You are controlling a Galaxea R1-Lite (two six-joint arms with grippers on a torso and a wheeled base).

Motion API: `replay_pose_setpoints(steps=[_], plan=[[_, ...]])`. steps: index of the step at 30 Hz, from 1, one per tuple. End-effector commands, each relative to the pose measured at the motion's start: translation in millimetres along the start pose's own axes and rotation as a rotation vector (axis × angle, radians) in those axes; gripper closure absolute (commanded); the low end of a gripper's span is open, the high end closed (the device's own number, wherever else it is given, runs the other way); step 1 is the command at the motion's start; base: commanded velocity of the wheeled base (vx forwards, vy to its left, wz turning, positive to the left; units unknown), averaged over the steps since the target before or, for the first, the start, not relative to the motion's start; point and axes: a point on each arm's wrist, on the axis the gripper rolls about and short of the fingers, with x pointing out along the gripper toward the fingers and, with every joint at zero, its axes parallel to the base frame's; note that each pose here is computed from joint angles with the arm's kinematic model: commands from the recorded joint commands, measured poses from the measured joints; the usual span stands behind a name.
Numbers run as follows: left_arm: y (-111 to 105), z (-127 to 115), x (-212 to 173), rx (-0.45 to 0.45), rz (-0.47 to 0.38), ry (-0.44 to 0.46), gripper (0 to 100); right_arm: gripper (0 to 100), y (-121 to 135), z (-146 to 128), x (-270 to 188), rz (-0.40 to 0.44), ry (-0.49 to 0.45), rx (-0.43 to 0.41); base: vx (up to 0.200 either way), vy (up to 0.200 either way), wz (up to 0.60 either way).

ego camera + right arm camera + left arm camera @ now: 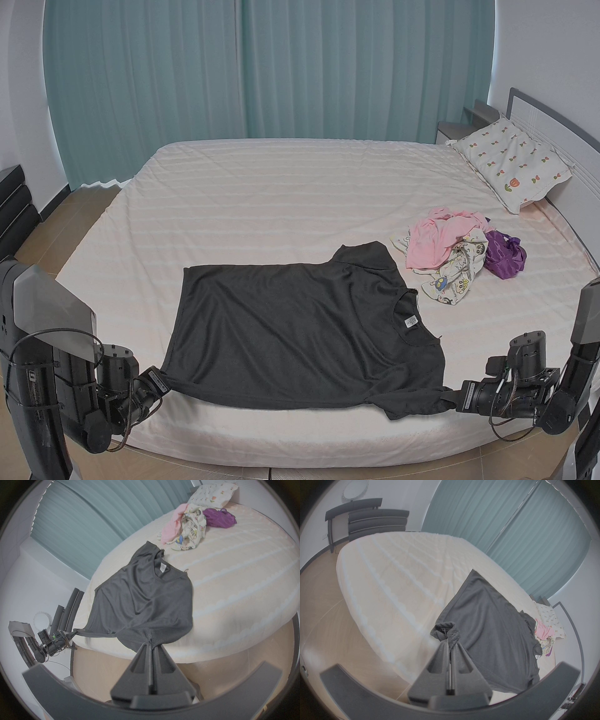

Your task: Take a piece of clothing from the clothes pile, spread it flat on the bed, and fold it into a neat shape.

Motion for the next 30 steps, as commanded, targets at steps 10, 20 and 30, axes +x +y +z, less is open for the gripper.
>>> replay_pose_setpoints(steps=[10,20,30], plan=[[3,3,-17,0.103,0.004,-0.016,100,100,1,-15,-25,-0.028,0.083,-0.065,0.000,0.000,0.00],[7,2,-29,0.237,0.063,0.061,100,100,-1,-25,-44,-0.071,0.176,-0.099,0.000,0.000,0.00],[18,-9,-42,0.329,0.157,0.221,100,100,-5,-36,-54,-0.116,0.281,-0.133,0.000,0.000,0.00]])
